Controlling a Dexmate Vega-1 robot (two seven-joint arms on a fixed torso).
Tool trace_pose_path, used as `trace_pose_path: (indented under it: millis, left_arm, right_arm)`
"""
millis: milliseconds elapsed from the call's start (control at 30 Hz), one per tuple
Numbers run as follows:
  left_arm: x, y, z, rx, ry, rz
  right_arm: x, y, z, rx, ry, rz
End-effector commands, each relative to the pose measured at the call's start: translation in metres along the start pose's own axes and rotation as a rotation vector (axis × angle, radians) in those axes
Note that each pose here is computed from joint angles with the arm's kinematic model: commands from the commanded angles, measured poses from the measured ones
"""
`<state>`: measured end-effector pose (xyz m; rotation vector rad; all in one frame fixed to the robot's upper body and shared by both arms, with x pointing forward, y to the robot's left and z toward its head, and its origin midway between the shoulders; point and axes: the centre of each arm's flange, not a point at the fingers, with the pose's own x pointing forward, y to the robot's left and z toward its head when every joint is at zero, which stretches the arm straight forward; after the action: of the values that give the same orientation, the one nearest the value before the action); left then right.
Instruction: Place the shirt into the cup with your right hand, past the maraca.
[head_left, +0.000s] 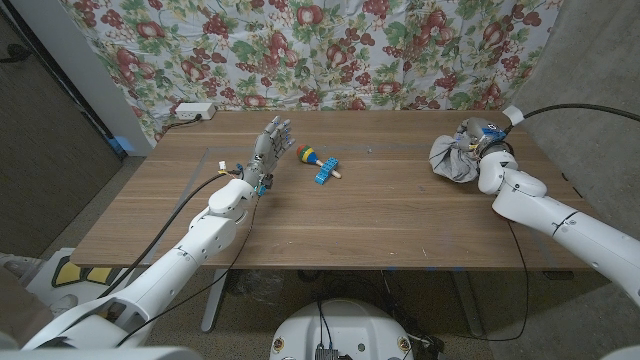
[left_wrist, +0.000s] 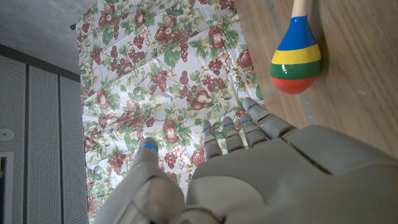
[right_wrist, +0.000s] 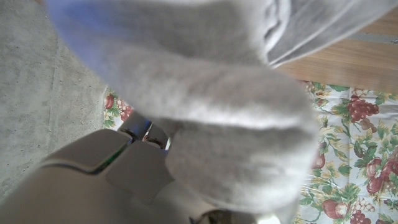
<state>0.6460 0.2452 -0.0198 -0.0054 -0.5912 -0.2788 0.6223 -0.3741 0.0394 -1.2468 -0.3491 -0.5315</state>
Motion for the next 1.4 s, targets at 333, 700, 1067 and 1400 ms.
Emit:
trace_pose_path:
  millis: [333,700,1067,1400]
  left_arm:
    - [0.002,-0.001,-0.004,-0.009,0.004,-0.003]
    - [0.002,-0.002,-0.005,-0.013,0.004,-0.01]
    - [0.001,-0.001,-0.005,-0.01,0.007,-0.007]
    - [0.004,-0.003,-0.005,-0.011,0.008,-0.016]
  right_arm:
    - [-0.008,-0.018,0.005,-0.014,0.001,-0.044]
    - [-0.011,-0.029,0.007,-0.021,-0.001,-0.066]
    - [-0.015,-0.033,0.004,-0.024,0.012,-0.071]
    - [-0.02,-0.035,-0.003,-0.022,0.028,-0.084]
